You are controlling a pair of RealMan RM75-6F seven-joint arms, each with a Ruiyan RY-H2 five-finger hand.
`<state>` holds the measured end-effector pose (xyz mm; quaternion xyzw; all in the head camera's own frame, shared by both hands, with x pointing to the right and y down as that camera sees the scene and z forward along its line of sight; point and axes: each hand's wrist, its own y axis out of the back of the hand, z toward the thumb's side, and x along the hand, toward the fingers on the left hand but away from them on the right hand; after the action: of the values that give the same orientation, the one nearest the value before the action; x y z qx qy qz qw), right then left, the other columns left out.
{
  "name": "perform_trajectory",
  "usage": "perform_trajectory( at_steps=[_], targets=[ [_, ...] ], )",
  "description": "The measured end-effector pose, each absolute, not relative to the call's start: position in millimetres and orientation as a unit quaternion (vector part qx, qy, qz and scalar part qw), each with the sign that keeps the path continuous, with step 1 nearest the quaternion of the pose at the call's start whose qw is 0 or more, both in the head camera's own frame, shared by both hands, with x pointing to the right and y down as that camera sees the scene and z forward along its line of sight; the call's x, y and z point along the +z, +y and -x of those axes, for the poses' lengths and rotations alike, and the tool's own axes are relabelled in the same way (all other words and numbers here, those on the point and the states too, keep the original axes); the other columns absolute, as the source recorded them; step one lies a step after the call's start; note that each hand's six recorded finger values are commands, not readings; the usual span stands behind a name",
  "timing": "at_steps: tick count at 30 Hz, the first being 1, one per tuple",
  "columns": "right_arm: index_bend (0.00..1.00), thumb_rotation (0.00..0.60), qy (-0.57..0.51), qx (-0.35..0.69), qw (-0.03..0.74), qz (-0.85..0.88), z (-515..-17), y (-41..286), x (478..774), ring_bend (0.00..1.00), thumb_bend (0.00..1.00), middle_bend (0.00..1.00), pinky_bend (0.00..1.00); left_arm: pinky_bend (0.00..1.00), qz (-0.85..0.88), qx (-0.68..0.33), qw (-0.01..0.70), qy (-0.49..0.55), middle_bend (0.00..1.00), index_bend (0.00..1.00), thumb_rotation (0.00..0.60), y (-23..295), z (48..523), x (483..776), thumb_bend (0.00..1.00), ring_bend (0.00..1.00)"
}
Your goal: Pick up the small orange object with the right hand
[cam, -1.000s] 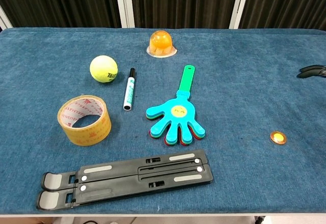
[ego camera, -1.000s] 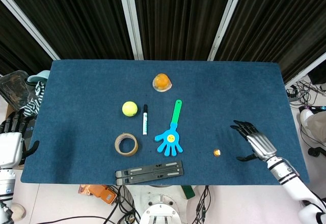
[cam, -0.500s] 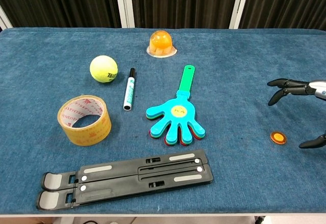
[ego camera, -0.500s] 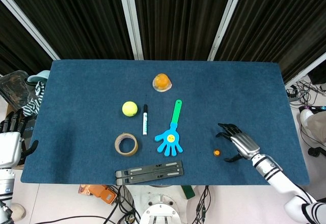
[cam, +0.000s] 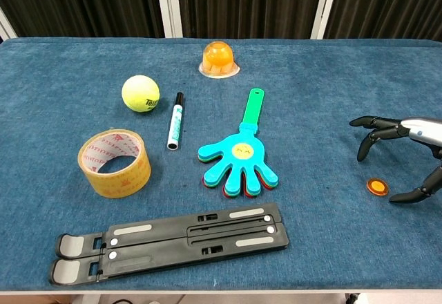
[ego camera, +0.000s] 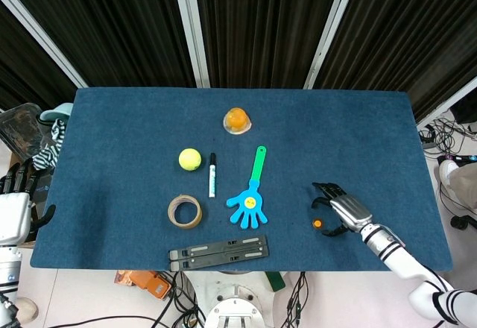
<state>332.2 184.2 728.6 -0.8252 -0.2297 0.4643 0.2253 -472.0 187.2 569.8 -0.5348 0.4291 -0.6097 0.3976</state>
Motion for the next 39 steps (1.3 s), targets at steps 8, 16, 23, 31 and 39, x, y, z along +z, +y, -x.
perform_trajectory(
  at_steps=[8, 16, 23, 31, 39],
  targets=[
    [0.46, 0.600, -0.220, 0.462, 0.219, 0.831, -325.8, 185.0, 732.9, 0.07, 0.33, 0.03, 0.05, 0.17, 0.535, -0.610, 0.397, 0.429, 0.03, 0.19, 0.600, 187.0, 472.3, 570.0, 0.23, 0.01],
    [0.50, 0.600, -0.222, 0.460, 0.214, 0.832, -327.4, 183.4, 729.2, 0.07, 0.38, 0.03, 0.05, 0.17, 0.536, -0.609, 0.395, 0.430, 0.03, 0.19, 0.600, 186.8, 472.0, 570.4, 0.23, 0.01],
    [0.50, 0.600, -0.214, 0.467, 0.214, 0.831, -330.7, 183.9, 727.3, 0.08, 0.38, 0.03, 0.05, 0.17, 0.536, -0.610, 0.396, 0.429, 0.03, 0.19, 0.600, 186.9, 472.2, 570.4, 0.23, 0.01],
    [0.50, 0.600, -0.205, 0.474, 0.210, 0.830, -331.2, 184.8, 727.3, 0.08, 0.39, 0.03, 0.05, 0.17, 0.535, -0.611, 0.396, 0.428, 0.03, 0.19, 0.600, 186.9, 472.0, 570.9, 0.23, 0.01],
    [0.53, 0.600, -0.201, 0.476, 0.210, 0.830, -328.9, 184.8, 727.8, 0.08, 0.43, 0.03, 0.06, 0.17, 0.536, -0.611, 0.396, 0.429, 0.03, 0.19, 0.600, 186.8, 472.2, 570.6, 0.23, 0.01]
  ],
)
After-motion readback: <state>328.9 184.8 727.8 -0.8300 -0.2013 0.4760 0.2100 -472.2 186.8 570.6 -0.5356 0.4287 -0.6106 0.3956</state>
